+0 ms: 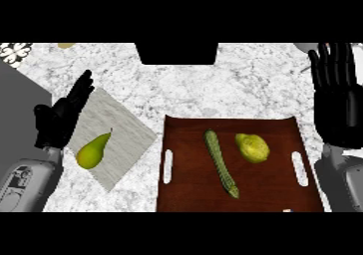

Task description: Pick the squash from the tray and place it in the tiered shelf

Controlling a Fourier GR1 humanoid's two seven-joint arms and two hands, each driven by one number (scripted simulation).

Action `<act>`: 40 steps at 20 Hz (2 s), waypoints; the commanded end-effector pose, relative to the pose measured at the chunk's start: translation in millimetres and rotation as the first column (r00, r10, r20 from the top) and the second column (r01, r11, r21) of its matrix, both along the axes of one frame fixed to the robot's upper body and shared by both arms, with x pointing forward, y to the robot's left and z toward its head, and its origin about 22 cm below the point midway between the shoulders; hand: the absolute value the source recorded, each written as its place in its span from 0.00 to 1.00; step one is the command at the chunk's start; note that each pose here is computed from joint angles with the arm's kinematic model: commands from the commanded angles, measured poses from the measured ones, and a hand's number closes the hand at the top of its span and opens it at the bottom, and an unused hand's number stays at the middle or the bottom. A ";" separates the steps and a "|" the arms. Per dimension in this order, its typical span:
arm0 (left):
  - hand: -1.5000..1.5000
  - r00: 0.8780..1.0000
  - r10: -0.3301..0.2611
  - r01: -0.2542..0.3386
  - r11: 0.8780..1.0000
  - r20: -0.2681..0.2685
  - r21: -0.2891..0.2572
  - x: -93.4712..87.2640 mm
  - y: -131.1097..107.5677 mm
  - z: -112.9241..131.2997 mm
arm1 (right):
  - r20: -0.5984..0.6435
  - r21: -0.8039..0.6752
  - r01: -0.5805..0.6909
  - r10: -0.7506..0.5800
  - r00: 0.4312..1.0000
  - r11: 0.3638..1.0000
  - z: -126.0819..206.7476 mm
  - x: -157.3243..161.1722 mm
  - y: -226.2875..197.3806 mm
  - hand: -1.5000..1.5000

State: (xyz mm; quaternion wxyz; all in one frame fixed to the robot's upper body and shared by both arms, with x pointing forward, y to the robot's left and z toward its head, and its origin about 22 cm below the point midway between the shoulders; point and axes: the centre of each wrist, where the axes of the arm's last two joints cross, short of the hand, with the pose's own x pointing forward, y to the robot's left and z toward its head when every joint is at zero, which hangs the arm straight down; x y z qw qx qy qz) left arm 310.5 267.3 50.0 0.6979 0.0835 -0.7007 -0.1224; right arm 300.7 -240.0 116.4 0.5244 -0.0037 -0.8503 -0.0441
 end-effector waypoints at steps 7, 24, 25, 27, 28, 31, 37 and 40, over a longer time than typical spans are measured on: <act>0.50 0.999 -0.047 0.049 0.997 0.022 -0.059 -3.3 -15.1 7.1 | -0.132 -0.538 -0.422 0.422 0.897 0.730 28.1 23.0 9.9 1.00; 0.50 1.000 -0.010 0.012 0.995 0.014 -0.102 -64.8 14.9 23.0 | -0.409 -0.471 -0.830 0.760 0.505 0.298 -22.9 66.9 -29.3 0.00; 0.50 1.000 -0.004 0.003 0.995 -0.003 -0.098 -61.8 11.2 -0.4 | -0.422 -0.522 -0.812 0.748 0.513 0.262 11.6 73.1 -39.6 0.00; 0.50 1.000 0.012 -0.011 0.997 0.011 -0.083 -53.6 11.8 15.2 | -0.430 -0.592 -0.774 0.725 0.538 0.224 1.2 78.6 -20.3 0.00; 0.50 1.000 0.021 -0.020 0.995 0.007 -0.101 -49.8 17.6 8.8 | -0.443 -0.618 -0.765 0.724 0.529 0.181 17.5 68.1 -23.9 0.00; 0.50 1.000 0.012 -0.014 0.995 -0.016 -0.103 -61.5 10.8 12.6 | -0.489 -0.622 -0.775 0.715 0.499 0.115 2.7 56.5 2.6 0.00; 0.50 1.000 0.024 -0.024 0.996 0.009 -0.092 -63.8 11.1 14.6 | -0.558 -0.641 -0.767 0.661 0.502 0.041 7.3 54.2 38.7 0.00; 0.50 1.000 0.027 -0.027 0.995 -0.003 -0.094 -56.9 14.0 6.8 | -0.545 -0.691 -0.723 0.648 0.532 0.012 -1.2 37.7 39.5 0.00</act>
